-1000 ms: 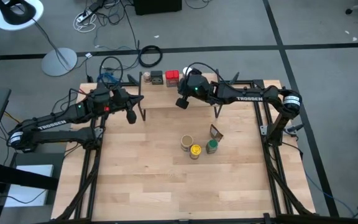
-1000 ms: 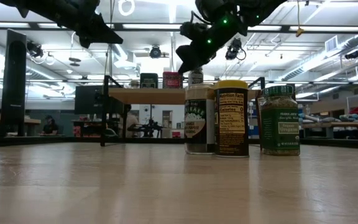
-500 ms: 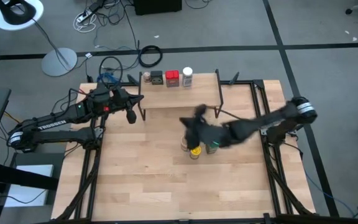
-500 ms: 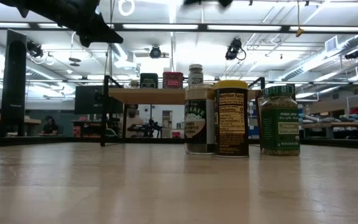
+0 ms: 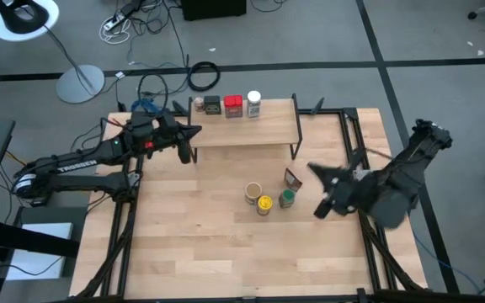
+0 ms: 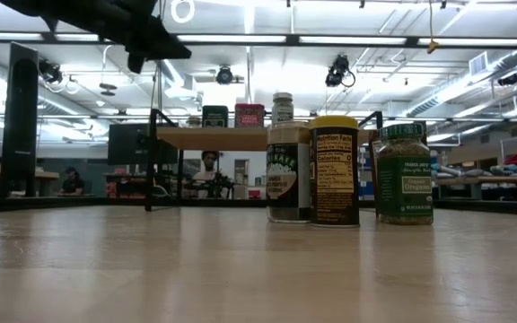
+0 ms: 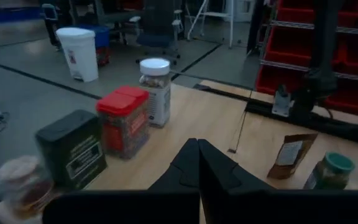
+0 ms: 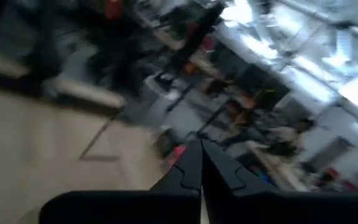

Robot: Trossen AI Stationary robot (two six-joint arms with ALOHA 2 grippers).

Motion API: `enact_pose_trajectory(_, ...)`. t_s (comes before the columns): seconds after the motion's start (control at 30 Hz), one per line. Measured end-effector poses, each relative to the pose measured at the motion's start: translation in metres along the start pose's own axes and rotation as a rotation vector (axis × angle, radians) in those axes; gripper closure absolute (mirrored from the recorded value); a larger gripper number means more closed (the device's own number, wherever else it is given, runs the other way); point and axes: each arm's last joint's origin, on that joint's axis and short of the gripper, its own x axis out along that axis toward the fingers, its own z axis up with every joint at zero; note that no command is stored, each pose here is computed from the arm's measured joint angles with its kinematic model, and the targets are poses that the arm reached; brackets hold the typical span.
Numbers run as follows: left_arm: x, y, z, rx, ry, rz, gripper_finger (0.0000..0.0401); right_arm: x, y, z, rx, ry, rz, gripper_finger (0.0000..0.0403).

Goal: Shelf spices
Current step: Put the green seasoning bottle on the shelf

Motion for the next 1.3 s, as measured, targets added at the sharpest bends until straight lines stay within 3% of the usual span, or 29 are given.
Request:
enact_pose_trajectory(0.07,0.007,-0.001,-0.002,-0.028,0.006,-0.023,0.0401,0.007,0.011,-0.015,-0.014,0.038,0.061,0.04)
enact_pose_trajectory(0.23,0.027,-0.011,-0.008,-0.078,0.026,-0.181,0.0401,0.033,0.031,-0.029,-0.095,0.139,0.047,0.0401)
enact_pose_trajectory(0.33,0.038,-0.021,-0.012,-0.069,0.014,-0.239,0.0401,0.052,0.038,-0.034,-0.109,0.197,0.093,0.0402)
enact_pose_trajectory(0.53,0.048,-0.041,-0.017,0.033,-0.025,-0.321,0.0401,0.085,0.048,-0.052,0.014,0.368,0.198,0.0402)
enact_pose_trajectory(0.67,0.049,-0.05,-0.019,0.113,-0.038,-0.356,0.0401,0.077,0.032,-0.073,0.013,0.495,0.078,0.0402)
enact_pose_trajectory(0.83,0.049,-0.052,-0.019,0.171,-0.051,-0.339,0.0401,0.041,-0.017,-0.09,0.182,0.529,-0.093,0.0403)
enact_pose_trajectory(1.0,0.05,-0.05,-0.02,0.184,-0.05,-0.28,0.0401,0.023,-0.024,-0.092,0.285,0.389,-0.057,0.0403)
enact_pose_trajectory(1.3,0.05,-0.05,-0.02,0.202,-0.047,-0.266,0.0401,0.024,-0.013,-0.129,0.305,0.442,-0.071,0.0403)
